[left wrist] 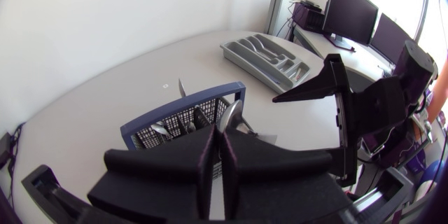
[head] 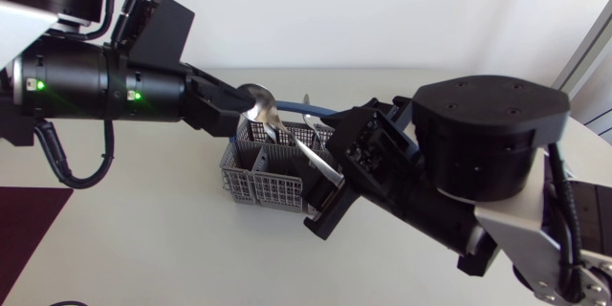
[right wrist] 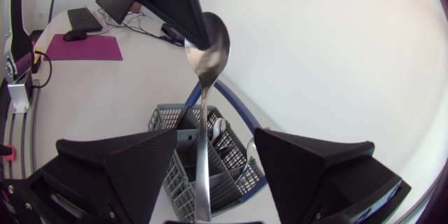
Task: Sort the cutlery from the basket into the organizer compartments.
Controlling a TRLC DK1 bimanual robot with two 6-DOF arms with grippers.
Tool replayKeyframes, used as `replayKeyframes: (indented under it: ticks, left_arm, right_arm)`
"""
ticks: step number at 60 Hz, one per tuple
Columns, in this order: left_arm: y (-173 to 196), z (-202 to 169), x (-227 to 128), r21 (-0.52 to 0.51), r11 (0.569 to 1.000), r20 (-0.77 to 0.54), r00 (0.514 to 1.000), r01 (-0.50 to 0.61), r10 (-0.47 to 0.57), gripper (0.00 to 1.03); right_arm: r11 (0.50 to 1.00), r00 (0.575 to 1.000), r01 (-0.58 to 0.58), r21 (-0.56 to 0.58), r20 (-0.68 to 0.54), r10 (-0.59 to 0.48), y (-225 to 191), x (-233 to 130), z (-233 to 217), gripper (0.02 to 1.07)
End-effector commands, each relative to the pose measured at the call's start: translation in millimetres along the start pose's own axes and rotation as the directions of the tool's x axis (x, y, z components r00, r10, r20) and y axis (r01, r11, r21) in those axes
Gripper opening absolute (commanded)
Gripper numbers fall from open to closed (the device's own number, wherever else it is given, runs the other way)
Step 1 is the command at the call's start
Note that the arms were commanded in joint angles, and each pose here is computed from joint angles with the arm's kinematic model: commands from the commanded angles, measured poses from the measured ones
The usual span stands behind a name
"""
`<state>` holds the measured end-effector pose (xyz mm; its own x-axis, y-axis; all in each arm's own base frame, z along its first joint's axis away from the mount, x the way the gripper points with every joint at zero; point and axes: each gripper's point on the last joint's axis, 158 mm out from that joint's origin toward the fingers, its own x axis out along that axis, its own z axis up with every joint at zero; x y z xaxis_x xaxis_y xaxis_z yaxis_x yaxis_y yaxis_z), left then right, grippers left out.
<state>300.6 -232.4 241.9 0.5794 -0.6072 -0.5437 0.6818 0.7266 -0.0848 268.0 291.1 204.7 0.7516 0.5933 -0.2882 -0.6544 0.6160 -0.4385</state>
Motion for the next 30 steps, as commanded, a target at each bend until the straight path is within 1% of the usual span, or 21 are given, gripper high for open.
replayKeyframes:
  ticks: [1, 11, 13, 17, 22, 24, 30]
  left_arm:
    - [4, 15, -3, -0.093, 0.996, 0.026, 1.0, 0.01, -0.008, 0.03]
    - [6, 10, -1, -0.15, 0.989, 0.015, 1.0, 0.007, -0.005, 0.03]
    - [6, 9, -2, -0.155, 0.988, 0.015, 1.0, 0.009, -0.007, 0.03]
    - [8, 6, -1, -0.179, 0.984, 0.01, 1.0, 0.017, -0.016, 0.03]
    - [13, 1, -1, -0.2, 0.98, 0.002, 1.0, 0.017, -0.017, 0.03]
    - [13, 0, 0, -0.204, 0.979, -0.001, 1.0, 0.018, -0.019, 0.03]
    - [18, -5, 1, -0.217, 0.976, -0.009, 1.0, 0.011, -0.013, 0.03]
  right_arm:
    - [1.0, 1.0, 0.012, -0.01, -0.013, -0.012, 2, 7, -5, 0.78]
    - [0.999, 0.999, 0.04, -0.025, -0.02, -0.041, 2, 27, -3, 0.61]
    - [0.999, 0.999, 0.046, -0.026, -0.021, -0.047, 1, 29, -2, 0.6]
    - [0.998, 0.998, 0.057, -0.031, -0.023, -0.058, -1, 35, 1, 0.55]
    - [0.996, 0.997, 0.079, -0.039, -0.018, -0.08, -4, 41, 6, 0.55]
    - [0.996, 0.996, 0.082, -0.04, -0.016, -0.082, -5, 43, 8, 0.51]
    - [0.994, 0.995, 0.097, -0.042, -0.014, -0.098, -8, 46, 13, 0.44]
